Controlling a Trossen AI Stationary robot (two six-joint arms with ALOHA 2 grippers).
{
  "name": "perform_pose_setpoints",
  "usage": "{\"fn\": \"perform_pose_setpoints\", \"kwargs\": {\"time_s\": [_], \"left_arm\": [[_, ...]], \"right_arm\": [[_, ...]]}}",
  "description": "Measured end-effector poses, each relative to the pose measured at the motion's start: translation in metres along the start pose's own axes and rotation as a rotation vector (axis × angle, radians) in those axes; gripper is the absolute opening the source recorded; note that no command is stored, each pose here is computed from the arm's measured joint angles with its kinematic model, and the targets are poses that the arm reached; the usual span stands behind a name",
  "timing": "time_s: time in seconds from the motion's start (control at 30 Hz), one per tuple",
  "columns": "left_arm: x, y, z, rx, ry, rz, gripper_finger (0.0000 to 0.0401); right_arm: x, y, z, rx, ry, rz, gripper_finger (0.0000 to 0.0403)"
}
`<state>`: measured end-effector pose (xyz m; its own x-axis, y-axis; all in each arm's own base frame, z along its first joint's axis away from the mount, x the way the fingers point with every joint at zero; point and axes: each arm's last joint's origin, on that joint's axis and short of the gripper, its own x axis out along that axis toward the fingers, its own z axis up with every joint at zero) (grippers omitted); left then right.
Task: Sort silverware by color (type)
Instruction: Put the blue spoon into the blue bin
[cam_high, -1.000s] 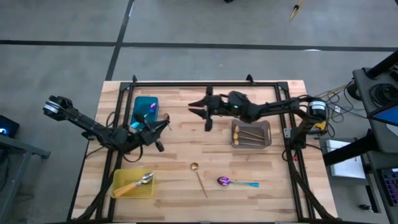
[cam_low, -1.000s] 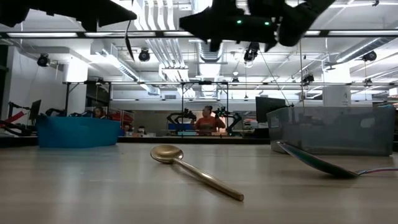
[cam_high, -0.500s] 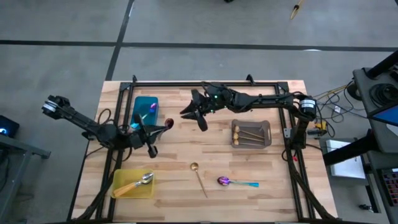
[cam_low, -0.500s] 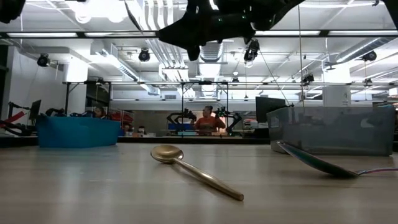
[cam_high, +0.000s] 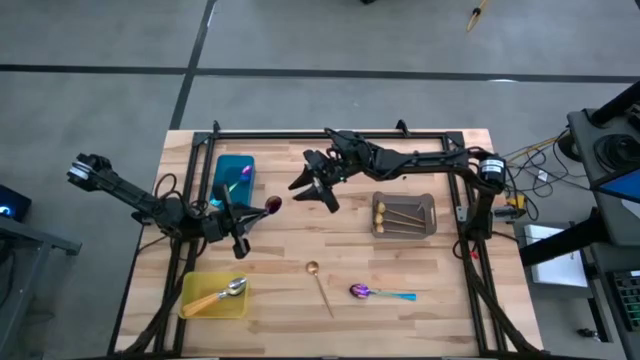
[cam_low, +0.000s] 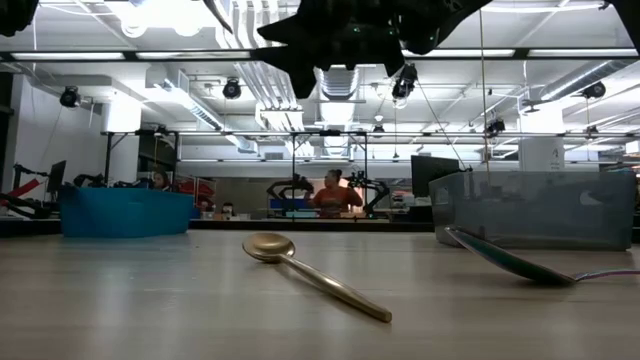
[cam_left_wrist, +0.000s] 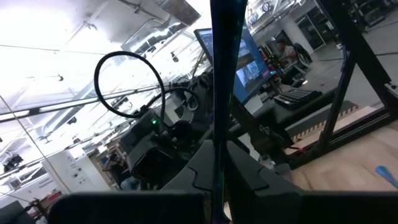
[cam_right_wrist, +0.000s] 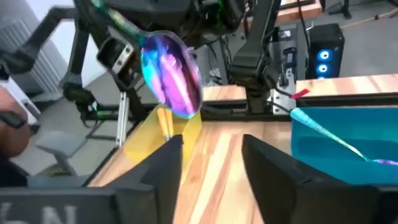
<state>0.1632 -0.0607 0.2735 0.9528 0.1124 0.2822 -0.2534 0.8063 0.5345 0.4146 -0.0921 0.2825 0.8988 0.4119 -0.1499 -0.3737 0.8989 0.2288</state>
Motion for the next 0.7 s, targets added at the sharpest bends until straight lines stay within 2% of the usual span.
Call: {"fn": "perform_pose_setpoints", "kwargs": {"time_s": [0.13, 0.3, 0.5, 0.7], "left_arm": [[0.0, -0.001, 0.0, -0.003, 0.002, -0.003, 0.0], [0.001, -0.003, -0.002, 0.002, 0.009, -0.009, 0.0], [0.003, -0.005, -0.004, 0.012, 0.021, -0.017, 0.0], [0.005, -0.007, -0.007, 0.032, 0.038, -0.014, 0.0]], "right_arm": [[0.005, -0.002, -0.003, 0.007, -0.017, 0.006, 0.0207], [0.011, -0.002, -0.006, -0.006, -0.038, 0.026, 0.0239], [0.021, -0.005, -0.009, -0.013, -0.115, 0.054, 0.0244], [0.028, -0.006, -0.013, 0.005, -0.178, 0.138, 0.0244]]}}
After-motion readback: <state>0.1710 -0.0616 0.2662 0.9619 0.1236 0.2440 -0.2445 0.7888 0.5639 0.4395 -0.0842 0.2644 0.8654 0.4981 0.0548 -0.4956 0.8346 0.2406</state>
